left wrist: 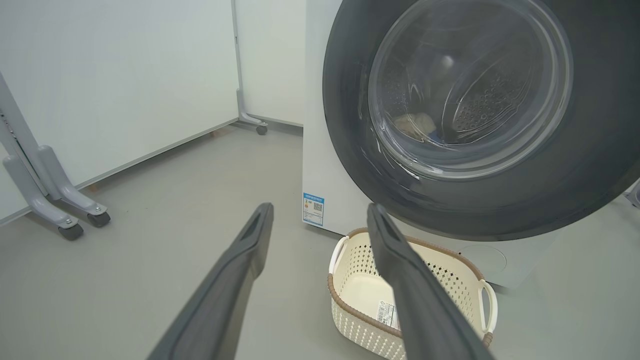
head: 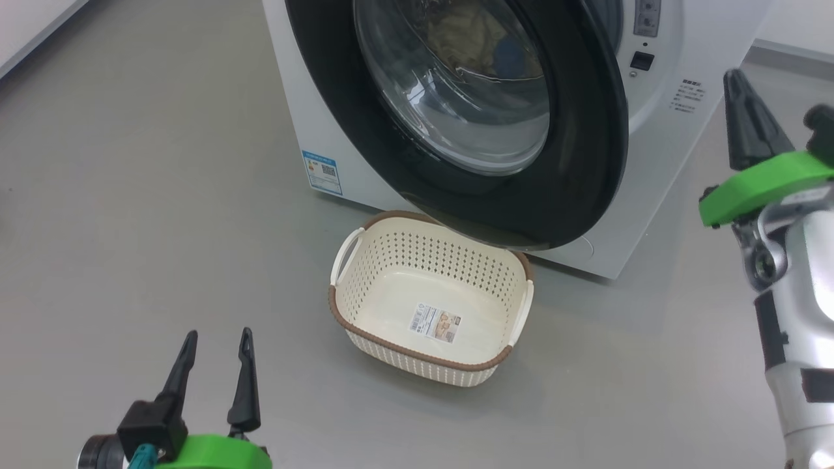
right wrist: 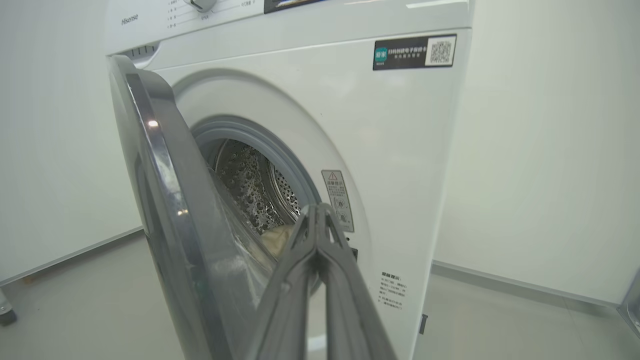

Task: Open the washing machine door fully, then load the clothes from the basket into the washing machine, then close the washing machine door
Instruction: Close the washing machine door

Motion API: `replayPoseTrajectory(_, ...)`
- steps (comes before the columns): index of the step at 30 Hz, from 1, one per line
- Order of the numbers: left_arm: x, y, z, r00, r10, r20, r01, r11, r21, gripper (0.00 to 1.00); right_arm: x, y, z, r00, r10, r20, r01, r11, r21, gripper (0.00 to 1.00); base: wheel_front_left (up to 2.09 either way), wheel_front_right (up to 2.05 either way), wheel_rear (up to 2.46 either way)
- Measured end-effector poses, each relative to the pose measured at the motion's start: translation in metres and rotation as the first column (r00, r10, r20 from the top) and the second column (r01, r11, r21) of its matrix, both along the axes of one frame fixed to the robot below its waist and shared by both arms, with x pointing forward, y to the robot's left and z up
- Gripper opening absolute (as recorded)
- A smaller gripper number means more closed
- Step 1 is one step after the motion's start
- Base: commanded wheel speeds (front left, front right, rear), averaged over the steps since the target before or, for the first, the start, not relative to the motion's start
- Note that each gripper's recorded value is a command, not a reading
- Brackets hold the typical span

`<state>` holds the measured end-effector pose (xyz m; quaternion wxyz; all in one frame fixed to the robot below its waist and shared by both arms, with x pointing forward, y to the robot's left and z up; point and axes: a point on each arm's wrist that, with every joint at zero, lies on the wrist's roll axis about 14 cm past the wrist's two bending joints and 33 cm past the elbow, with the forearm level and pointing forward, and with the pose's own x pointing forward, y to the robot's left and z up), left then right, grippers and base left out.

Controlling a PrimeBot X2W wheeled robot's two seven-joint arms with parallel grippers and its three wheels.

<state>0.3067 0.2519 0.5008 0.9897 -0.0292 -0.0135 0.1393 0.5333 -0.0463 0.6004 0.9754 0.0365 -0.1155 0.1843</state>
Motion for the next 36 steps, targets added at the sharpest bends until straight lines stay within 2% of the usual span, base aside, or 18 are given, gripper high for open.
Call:
replayPoseTrajectory(5,0.001,-0.001,0.001,1.000,-0.005,0.003,0.005,1.000,0.000,1.00,-0.020,0.043,0.059,0.975,0.126,0.186,-0.122,0.992,-0.030,0.00,0.00,0.00,0.00)
replayPoseTrajectory(9,0.000,-0.001,0.001,1.000,-0.003,0.005,0.003,1.000,0.000,1.00,-0.041,0.077,0.075,0.948,0.230,0.222,-0.221,0.973,-0.065,0.00,0.00,0.00,0.00)
replayPoseTrajectory(10,0.000,-0.001,0.001,1.000,-0.003,0.005,0.003,1.000,0.000,1.00,-0.041,0.077,0.075,0.948,0.230,0.222,-0.221,0.973,-0.065,0.00,0.00,0.00,0.00)
replayPoseTrajectory(15,0.000,0.001,0.001,1.000,0.001,0.004,-0.001,1.000,0.000,1.00,-0.054,0.104,0.071,0.933,0.314,0.179,-0.300,0.949,-0.097,0.00,0.00,0.00,0.00)
replayPoseTrajectory(24,0.000,0.002,0.003,1.000,0.004,0.013,-0.004,1.000,-0.006,1.00,-0.045,0.136,0.048,0.920,0.388,0.047,-0.374,0.910,-0.178,0.00,0.00,0.00,0.00)
replayPoseTrajectory(36,0.004,-0.004,-0.005,1.000,-0.003,-0.010,0.003,1.000,-0.028,1.00,-0.014,0.132,0.012,0.931,0.353,-0.096,-0.365,0.912,-0.187,0.00,0.00,0.00,0.00)
